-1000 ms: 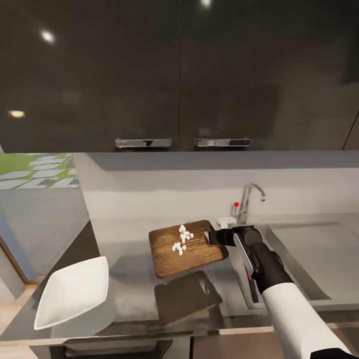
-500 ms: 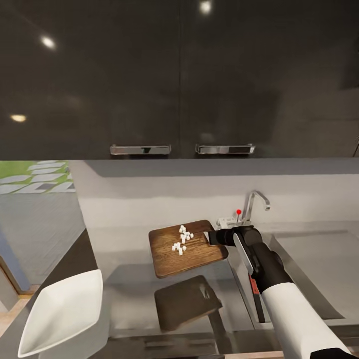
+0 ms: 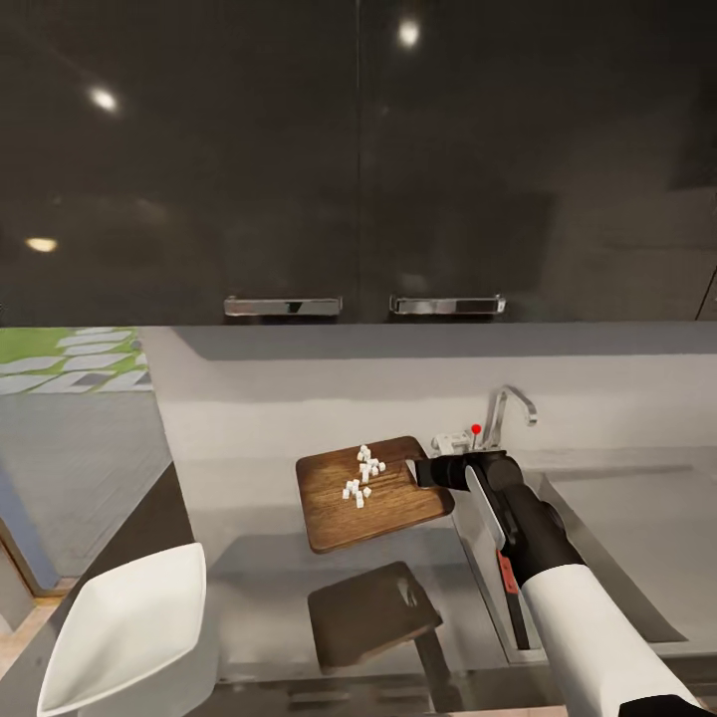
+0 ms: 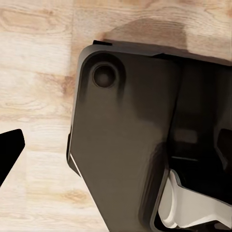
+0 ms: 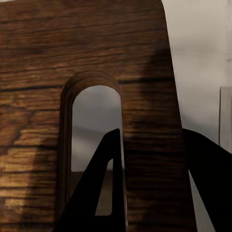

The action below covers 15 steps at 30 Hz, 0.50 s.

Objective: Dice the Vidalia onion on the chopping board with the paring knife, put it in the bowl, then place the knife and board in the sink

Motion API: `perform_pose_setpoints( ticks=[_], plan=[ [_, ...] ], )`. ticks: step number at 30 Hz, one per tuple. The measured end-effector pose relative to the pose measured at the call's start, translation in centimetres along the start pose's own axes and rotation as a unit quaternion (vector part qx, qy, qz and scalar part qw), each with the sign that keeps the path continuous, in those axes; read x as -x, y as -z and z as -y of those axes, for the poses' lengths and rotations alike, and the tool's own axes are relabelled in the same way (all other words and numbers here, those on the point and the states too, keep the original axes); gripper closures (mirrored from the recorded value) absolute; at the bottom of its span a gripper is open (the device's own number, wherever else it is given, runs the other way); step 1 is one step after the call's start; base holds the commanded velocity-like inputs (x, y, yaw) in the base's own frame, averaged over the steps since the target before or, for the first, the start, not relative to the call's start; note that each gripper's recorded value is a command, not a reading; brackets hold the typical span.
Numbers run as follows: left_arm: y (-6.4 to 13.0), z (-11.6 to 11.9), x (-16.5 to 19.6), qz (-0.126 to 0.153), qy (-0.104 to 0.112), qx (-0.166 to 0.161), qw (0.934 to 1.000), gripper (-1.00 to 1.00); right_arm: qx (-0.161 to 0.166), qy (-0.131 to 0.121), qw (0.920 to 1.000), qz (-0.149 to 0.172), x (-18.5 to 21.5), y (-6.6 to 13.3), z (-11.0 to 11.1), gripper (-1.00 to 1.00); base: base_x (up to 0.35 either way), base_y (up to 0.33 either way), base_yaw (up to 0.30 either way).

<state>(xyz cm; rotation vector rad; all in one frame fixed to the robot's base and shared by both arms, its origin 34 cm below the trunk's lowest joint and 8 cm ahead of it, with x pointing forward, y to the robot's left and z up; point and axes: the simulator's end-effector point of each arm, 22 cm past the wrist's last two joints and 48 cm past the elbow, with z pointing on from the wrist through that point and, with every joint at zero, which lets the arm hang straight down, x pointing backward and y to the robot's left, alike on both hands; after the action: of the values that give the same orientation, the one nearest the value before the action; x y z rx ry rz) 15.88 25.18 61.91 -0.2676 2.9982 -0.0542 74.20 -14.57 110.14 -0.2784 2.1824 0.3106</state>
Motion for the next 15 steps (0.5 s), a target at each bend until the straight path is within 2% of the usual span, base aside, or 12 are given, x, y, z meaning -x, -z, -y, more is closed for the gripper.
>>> perform_pose_setpoints(
  ticks=[6,15],
  plan=[
    [-0.01,0.09,0.33,0.004,0.0,-0.001,1.0,-1.0,-0.001,0.002,1.0,0.005,0.44,0.4,-0.08,1.0,-0.027,0.0,0.0],
    [0.0,0.2,0.86,0.01,0.0,-0.003,0.9999,-1.0,-0.001,0.004,0.9999,0.011,1.07,1.02,-0.23,1.0,-0.118,0.068,0.0]
  ],
)
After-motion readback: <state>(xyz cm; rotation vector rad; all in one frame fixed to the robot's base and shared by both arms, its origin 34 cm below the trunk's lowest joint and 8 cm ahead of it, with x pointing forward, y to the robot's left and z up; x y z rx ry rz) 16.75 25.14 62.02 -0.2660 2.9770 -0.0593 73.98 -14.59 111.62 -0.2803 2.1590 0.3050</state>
